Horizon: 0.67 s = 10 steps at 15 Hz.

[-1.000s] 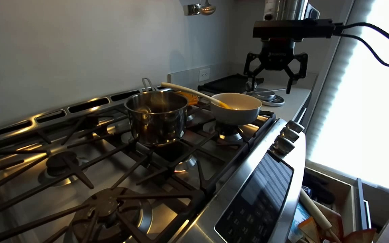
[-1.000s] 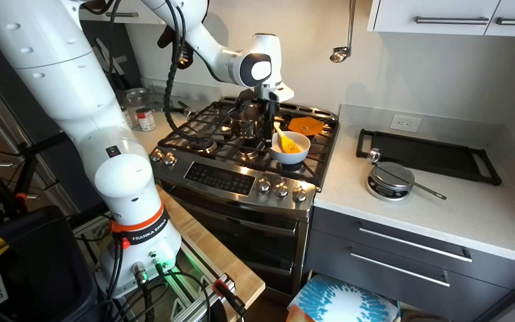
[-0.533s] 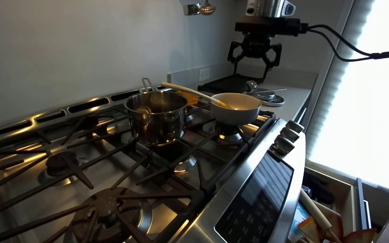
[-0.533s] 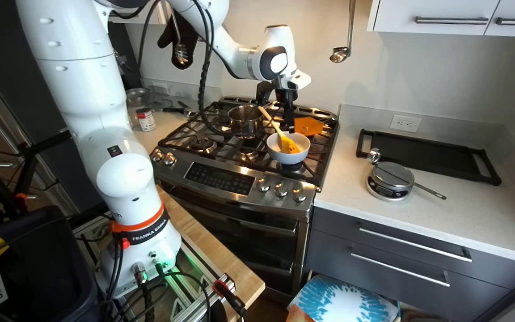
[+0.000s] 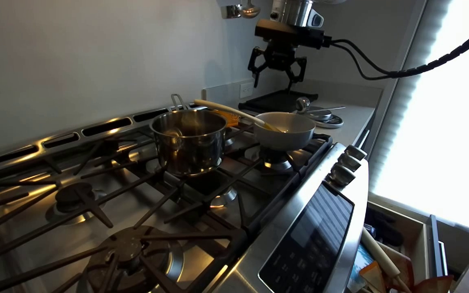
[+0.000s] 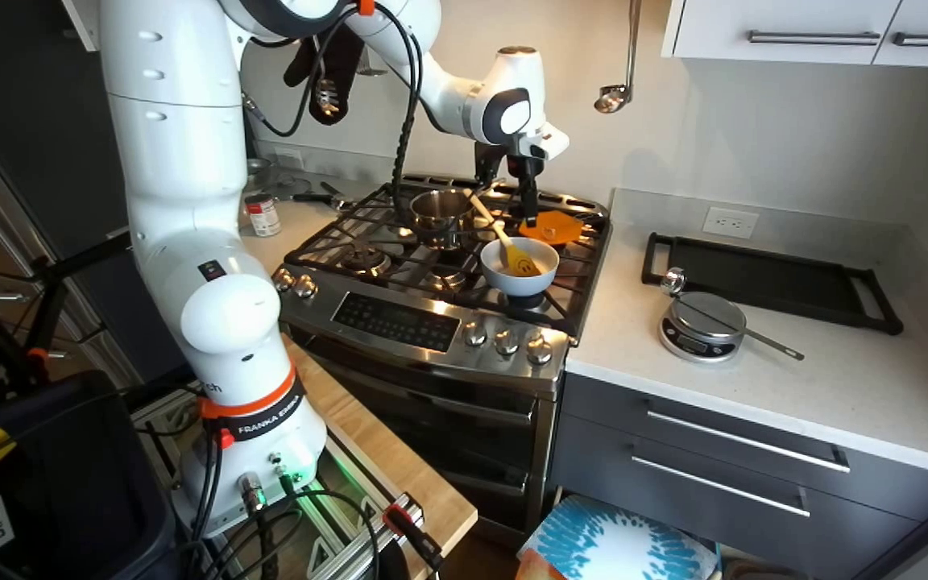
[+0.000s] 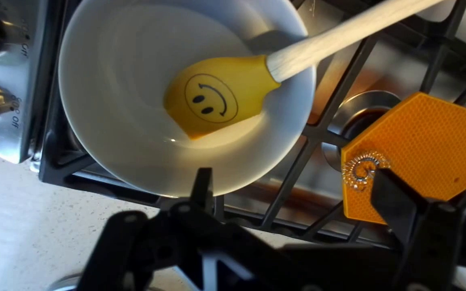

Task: Place the mixer in the pot

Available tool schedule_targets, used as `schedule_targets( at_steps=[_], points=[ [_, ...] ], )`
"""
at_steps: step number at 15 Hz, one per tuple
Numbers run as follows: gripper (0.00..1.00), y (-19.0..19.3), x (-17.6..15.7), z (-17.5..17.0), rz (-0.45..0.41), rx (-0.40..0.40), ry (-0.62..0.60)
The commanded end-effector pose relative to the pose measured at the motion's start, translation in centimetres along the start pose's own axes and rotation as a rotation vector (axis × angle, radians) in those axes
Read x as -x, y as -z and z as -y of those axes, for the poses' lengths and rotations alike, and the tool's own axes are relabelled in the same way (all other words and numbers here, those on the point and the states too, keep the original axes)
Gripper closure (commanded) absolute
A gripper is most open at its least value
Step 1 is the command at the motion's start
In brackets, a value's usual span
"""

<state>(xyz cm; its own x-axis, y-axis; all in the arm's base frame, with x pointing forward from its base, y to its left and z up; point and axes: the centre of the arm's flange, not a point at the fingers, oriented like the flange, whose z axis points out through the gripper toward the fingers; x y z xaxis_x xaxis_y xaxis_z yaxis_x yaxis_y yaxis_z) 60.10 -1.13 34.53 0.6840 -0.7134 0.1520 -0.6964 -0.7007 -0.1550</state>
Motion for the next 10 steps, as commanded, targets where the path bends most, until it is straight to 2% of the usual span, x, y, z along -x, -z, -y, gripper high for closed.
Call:
schedule_targets(
  at_steps=[1, 4, 8, 10],
  points=[
    [0.0, -1.9, -1.5, 0.0, -0.043, 0.042, 0.039],
    [0.0, -6.3, -7.6, 0.7, -0.061, 0.115, 0.202],
    [0.0, -10.8, -12.2, 3.8, -0.105, 0.108, 0.372],
    [0.0, -12.0, -12.9, 5.7, -0.122, 0.081, 0.427]
  ],
)
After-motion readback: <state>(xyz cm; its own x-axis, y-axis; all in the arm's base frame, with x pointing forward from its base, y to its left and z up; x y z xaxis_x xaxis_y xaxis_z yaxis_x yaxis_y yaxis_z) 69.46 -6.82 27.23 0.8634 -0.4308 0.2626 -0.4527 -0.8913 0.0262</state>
